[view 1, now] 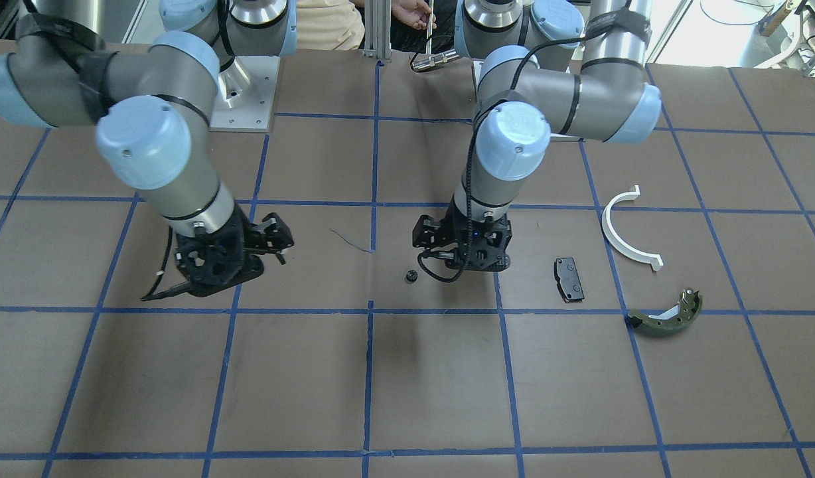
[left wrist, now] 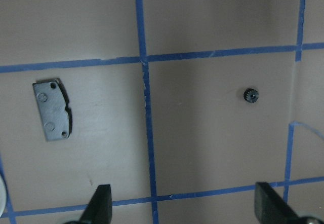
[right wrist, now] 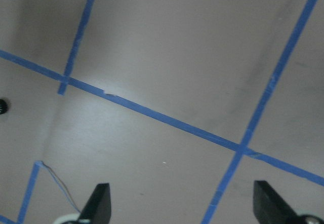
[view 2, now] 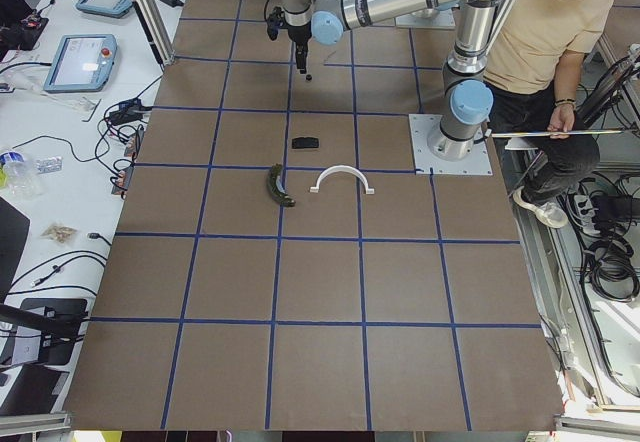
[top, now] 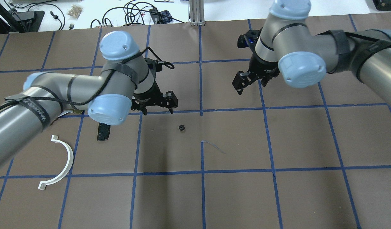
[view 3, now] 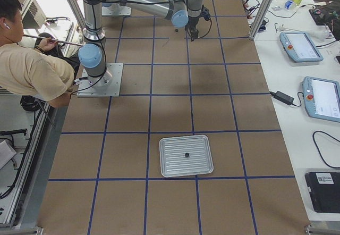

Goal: Place bearing gear from tray to pile

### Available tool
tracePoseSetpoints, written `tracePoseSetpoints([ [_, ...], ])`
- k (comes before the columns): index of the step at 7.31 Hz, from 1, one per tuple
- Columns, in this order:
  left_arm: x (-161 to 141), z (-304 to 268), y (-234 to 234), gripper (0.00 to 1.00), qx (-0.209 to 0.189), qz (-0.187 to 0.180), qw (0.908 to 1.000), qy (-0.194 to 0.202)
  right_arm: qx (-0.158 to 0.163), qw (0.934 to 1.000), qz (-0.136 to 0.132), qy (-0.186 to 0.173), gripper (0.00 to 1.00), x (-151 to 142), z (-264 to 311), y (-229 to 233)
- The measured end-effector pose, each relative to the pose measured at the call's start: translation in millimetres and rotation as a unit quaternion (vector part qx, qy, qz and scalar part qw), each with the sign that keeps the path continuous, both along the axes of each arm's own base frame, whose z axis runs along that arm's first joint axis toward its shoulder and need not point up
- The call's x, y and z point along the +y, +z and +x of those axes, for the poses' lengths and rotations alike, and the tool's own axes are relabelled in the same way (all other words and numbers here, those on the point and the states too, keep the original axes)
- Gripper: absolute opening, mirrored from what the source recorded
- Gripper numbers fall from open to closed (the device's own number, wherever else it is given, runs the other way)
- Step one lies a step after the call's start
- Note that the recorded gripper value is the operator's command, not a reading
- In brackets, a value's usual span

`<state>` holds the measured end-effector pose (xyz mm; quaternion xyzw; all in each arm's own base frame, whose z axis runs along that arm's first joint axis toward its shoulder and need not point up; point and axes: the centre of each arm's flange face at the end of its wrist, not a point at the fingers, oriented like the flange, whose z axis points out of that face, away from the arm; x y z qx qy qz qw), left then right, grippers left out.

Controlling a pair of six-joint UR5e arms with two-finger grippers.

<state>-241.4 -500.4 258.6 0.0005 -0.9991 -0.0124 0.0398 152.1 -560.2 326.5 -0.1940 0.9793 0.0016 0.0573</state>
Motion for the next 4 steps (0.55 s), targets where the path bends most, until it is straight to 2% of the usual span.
tracePoseSetpoints([
  [2,8,-41,-48,1.00,-0.005,-0.003,0.9999,0.008,-0.003,0.9999,0.006,0.016,1.00,-10,-100,4],
  [4,10,-52,-72,1.00,-0.022,-0.001,0.9997,0.004,0.020,0.9984,0.009,0.052,1.00,-8,-183,4],
])
